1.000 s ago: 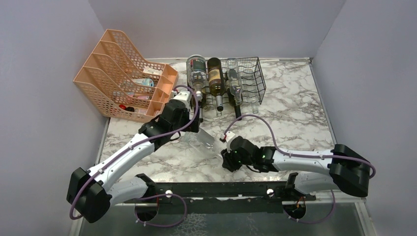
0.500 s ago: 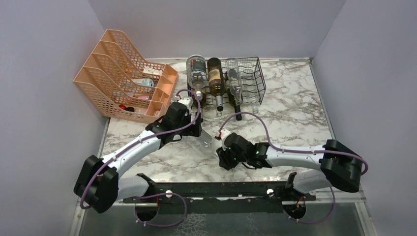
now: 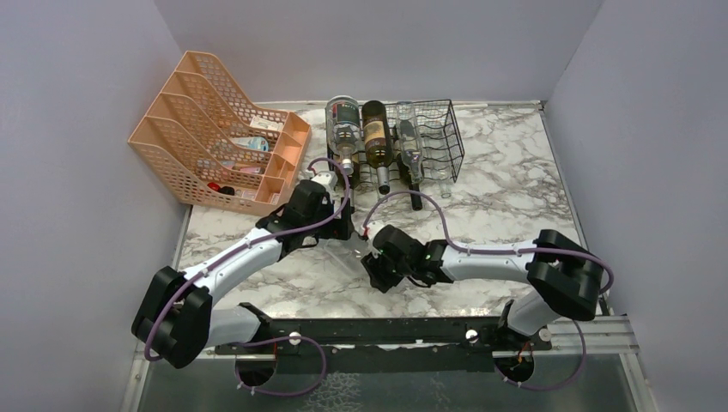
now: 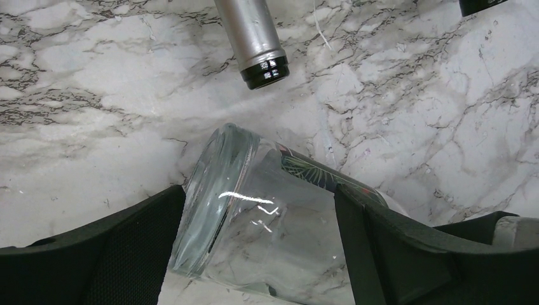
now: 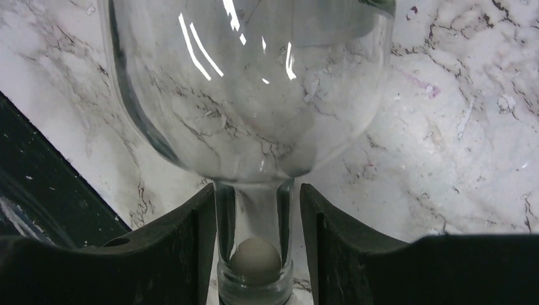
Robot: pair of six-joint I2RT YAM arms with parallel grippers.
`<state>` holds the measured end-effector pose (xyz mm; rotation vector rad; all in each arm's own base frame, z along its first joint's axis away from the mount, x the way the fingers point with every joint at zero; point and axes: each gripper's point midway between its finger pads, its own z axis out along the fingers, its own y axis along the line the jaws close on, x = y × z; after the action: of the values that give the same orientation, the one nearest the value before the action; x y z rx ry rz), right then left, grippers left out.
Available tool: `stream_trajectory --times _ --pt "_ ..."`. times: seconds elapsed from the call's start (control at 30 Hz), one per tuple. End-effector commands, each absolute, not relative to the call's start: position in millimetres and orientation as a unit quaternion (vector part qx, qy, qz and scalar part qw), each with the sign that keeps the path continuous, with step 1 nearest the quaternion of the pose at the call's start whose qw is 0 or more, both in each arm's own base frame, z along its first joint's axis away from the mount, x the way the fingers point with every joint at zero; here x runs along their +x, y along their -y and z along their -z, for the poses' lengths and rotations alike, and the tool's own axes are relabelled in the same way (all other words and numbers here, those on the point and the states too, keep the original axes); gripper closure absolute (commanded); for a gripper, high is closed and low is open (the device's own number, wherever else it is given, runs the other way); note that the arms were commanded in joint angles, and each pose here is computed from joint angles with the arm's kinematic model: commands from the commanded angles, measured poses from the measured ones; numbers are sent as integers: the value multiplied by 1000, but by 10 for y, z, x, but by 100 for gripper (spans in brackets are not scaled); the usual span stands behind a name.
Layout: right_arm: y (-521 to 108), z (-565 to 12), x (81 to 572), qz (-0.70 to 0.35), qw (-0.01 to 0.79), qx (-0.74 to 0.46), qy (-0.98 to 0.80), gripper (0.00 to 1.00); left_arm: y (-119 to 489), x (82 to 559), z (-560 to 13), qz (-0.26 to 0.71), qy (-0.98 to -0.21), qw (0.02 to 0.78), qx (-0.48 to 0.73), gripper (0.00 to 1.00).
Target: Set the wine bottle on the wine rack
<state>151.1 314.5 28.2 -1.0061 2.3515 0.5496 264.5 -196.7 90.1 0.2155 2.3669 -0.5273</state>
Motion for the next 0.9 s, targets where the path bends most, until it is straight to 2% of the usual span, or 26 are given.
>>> stream_trajectory --times 0.0,0.43,0.5,0.53,0.6,0.67,0.87 --pt "-3317 -304 1570 -214 265 -390 -856 48 2011 2527 -794 225 -916 323 84 10" --pt "-3416 -202 1637 -209 266 -400 -852 49 2038 2512 -823 238 -915 320 63 15" --pt "-3403 -188 1635 -209 268 -398 -852 55 2061 2514 -847 247 -912 323 58 17" --pt "-3397 -186 1639 -209 271 -397 -852 62 2074 2513 -859 252 -910 324 56 17" --pt "-3393 -182 1631 -212 274 -399 -849 86 2095 2511 -881 259 -908 326 56 17" --pt "-3400 -196 1626 -217 275 -403 -846 98 2101 2510 -899 262 -906 327 57 17" --pt "-3396 -339 1659 -221 296 -399 -839 99 2113 2535 -1040 267 -900 341 58 17"
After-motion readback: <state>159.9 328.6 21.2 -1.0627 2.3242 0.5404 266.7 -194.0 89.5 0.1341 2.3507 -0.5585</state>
